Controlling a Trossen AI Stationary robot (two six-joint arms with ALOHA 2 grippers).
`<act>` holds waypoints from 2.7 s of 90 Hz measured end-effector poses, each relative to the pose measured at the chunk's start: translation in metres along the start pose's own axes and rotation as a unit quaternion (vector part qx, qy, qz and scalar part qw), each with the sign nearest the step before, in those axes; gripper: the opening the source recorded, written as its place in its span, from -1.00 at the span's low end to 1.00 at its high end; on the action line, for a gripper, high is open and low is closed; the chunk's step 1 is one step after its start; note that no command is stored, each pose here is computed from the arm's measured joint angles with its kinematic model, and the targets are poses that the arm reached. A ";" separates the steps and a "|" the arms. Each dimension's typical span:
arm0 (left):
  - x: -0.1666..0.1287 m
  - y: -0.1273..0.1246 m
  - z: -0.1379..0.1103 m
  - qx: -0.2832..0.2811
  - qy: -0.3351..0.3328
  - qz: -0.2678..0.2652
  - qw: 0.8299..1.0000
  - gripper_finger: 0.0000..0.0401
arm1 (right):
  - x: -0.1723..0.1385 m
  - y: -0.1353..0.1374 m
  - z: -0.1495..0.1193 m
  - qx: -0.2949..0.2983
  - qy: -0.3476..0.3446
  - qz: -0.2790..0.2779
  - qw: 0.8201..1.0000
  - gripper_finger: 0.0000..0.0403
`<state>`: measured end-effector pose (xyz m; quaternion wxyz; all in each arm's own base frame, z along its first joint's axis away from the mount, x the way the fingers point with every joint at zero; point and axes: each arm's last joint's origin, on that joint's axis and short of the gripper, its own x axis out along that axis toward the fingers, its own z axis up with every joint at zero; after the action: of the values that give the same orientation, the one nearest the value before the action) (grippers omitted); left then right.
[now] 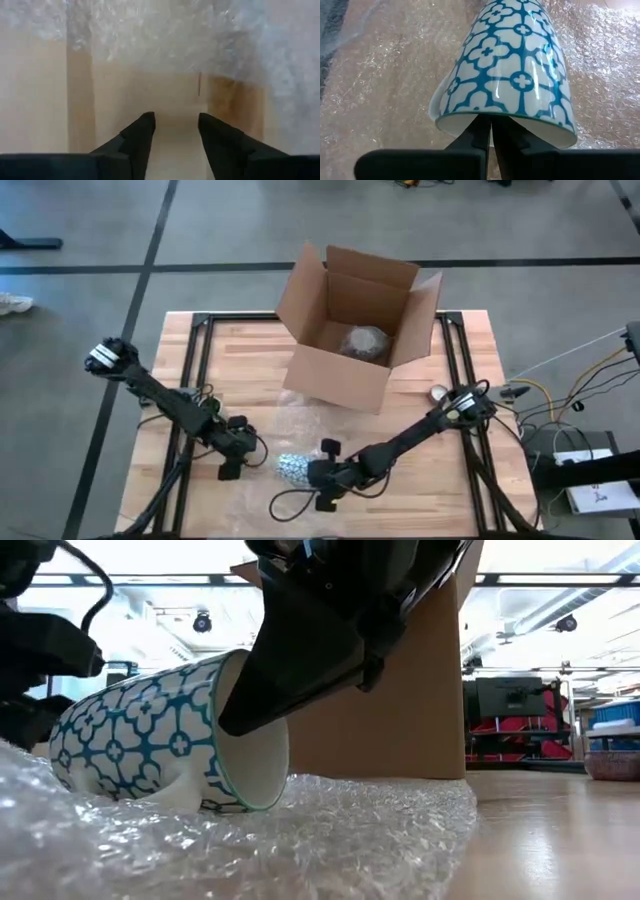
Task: Wrap mug
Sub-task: Wrap the blue patterned mug with the bubble wrap
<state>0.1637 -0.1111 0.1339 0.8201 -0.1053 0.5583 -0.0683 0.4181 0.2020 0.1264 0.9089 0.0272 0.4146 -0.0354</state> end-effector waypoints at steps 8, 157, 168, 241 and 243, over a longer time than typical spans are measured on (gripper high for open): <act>0.006 0.000 0.000 -0.012 0.000 -0.001 1.000 0.06 | 0.000 0.000 0.000 0.001 0.000 0.000 1.000 -0.99; 0.005 -0.063 0.106 0.126 -0.156 -0.001 0.980 0.36 | 0.001 -0.001 0.000 -0.003 0.005 0.004 1.000 -0.99; 0.007 -0.067 0.111 0.102 -0.157 -0.005 0.982 0.36 | 0.001 -0.002 0.000 0.001 0.004 0.002 1.000 -0.99; 0.001 -0.072 0.120 0.061 -0.138 0.019 0.988 0.36 | 0.020 0.004 -0.022 0.179 -0.048 -0.106 0.977 -0.99; 0.002 -0.072 0.120 0.058 -0.137 0.019 0.989 0.36 | 0.020 0.004 -0.022 0.179 -0.048 -0.106 0.977 -0.99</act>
<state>0.2760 -0.1699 0.1928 0.8948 -0.0549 0.4376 -0.0698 0.4145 0.2073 0.0968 0.8993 0.1440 0.3577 -0.2061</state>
